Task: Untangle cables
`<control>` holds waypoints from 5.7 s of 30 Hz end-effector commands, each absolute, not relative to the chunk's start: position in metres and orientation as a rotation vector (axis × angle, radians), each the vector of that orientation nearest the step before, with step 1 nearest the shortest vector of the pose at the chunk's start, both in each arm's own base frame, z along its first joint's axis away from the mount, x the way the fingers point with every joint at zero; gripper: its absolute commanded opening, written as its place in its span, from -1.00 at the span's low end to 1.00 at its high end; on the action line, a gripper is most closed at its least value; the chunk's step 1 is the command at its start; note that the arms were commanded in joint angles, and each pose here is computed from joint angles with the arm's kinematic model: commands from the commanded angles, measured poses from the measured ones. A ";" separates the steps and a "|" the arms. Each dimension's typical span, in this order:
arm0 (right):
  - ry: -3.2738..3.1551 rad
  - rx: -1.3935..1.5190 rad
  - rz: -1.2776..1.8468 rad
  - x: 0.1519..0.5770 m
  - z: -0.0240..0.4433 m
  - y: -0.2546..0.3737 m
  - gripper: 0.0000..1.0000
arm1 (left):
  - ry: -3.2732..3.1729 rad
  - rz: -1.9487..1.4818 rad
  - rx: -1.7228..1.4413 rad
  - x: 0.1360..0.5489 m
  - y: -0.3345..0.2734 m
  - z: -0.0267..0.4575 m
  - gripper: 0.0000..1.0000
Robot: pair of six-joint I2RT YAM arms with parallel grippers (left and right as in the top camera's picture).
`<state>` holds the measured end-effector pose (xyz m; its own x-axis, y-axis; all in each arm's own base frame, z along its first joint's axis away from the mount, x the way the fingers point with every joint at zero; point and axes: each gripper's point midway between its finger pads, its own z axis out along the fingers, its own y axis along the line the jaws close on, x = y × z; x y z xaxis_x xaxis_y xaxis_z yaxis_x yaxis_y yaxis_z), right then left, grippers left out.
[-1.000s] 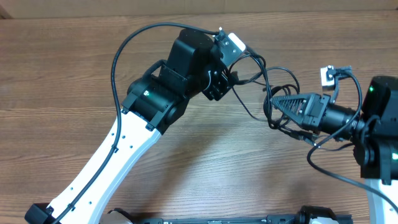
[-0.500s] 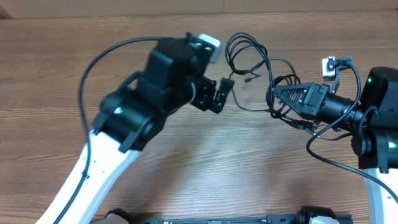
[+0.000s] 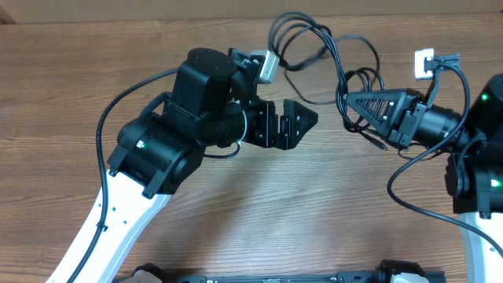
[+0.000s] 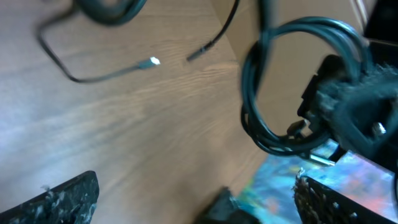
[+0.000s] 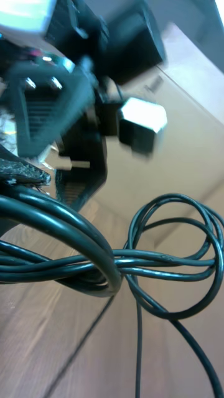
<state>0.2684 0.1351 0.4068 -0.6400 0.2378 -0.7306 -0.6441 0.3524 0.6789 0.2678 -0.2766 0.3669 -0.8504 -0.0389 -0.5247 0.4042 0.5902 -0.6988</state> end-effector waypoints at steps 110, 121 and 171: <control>1.731 -0.537 1.469 0.244 0.427 0.143 -0.92 | 2.409 -1.622 -0.149 0.272 -0.350 0.378 -0.92; 1.745 -0.539 1.466 0.243 0.420 0.143 -0.92 | 2.402 -1.677 -0.184 0.283 -0.335 0.384 -0.92; 1.809 -0.482 1.449 0.246 0.402 0.142 -0.93 | 2.351 -2.093 -0.184 0.299 -0.272 0.430 -0.92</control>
